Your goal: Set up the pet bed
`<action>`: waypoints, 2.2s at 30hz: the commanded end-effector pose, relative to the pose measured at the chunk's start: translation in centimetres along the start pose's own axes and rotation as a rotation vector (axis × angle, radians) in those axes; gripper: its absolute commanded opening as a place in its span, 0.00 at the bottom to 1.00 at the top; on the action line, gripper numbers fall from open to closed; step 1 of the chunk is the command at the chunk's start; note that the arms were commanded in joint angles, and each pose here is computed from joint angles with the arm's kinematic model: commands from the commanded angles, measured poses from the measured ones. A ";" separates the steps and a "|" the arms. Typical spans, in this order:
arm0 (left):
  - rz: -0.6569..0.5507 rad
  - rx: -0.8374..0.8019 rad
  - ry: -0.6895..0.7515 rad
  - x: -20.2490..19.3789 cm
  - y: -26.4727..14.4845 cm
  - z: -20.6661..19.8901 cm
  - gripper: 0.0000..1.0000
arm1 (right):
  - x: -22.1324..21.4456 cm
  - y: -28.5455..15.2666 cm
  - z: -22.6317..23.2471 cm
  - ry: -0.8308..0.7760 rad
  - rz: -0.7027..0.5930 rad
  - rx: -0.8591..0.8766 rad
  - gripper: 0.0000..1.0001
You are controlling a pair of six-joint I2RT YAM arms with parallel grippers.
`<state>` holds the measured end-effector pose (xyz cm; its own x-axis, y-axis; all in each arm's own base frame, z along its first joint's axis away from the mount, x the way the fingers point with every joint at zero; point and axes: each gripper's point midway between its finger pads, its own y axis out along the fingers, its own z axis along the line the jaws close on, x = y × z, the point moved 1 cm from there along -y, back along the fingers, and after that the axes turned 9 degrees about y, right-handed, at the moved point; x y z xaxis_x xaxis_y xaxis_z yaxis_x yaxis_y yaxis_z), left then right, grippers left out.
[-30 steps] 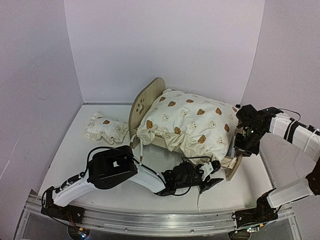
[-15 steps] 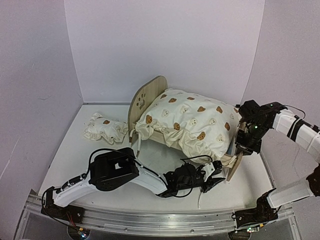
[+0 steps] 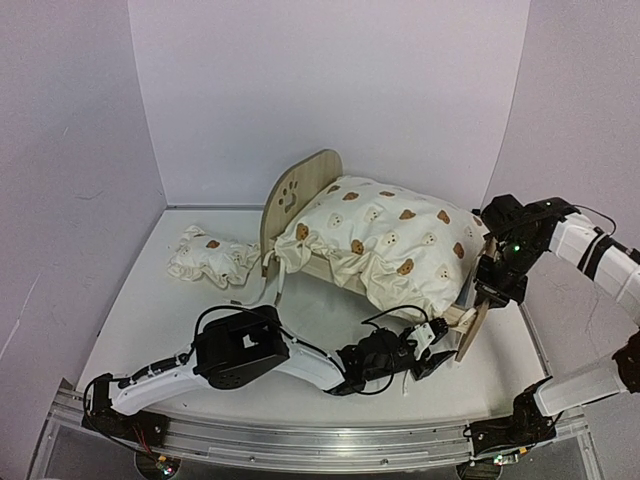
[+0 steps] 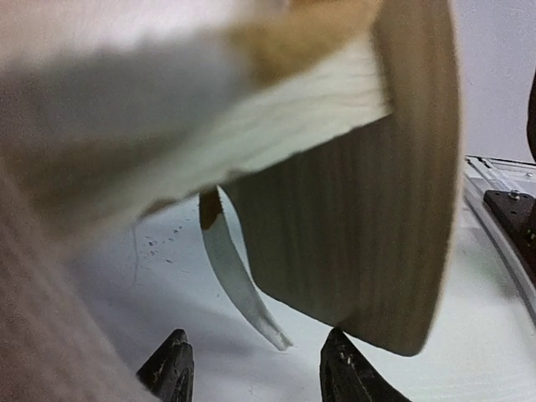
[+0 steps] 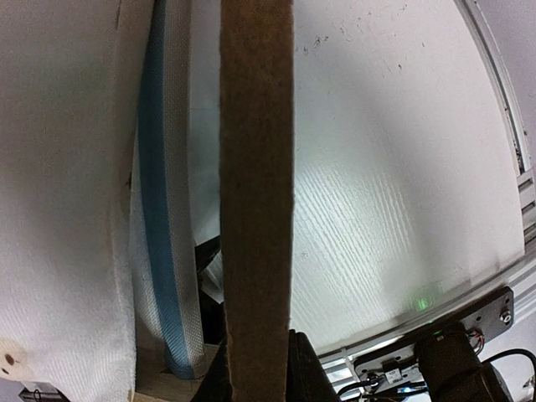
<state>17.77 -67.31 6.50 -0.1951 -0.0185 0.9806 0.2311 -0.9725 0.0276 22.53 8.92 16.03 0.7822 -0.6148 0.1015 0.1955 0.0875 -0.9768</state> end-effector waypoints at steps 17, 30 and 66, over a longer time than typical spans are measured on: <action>0.007 0.113 0.103 -1.2 3.9 1.4 0.51 | 0.3 -8.8 9.7 0.067 0.037 0.544 0.00; 0.070 0.160 0.201 0.0 3.5 2.2 0.00 | 0.0 -9.2 9.5 0.063 0.044 0.543 0.00; -0.128 -0.055 0.136 4.9 0.4 0.8 0.40 | -0.8 -11.2 10.4 -0.035 0.053 0.641 0.00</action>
<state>18.15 -66.94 11.32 -0.3323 0.0314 0.9426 0.2003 -0.9743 0.1031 21.93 10.21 17.88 0.7355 -0.6772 0.0190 0.1918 0.1813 -0.9645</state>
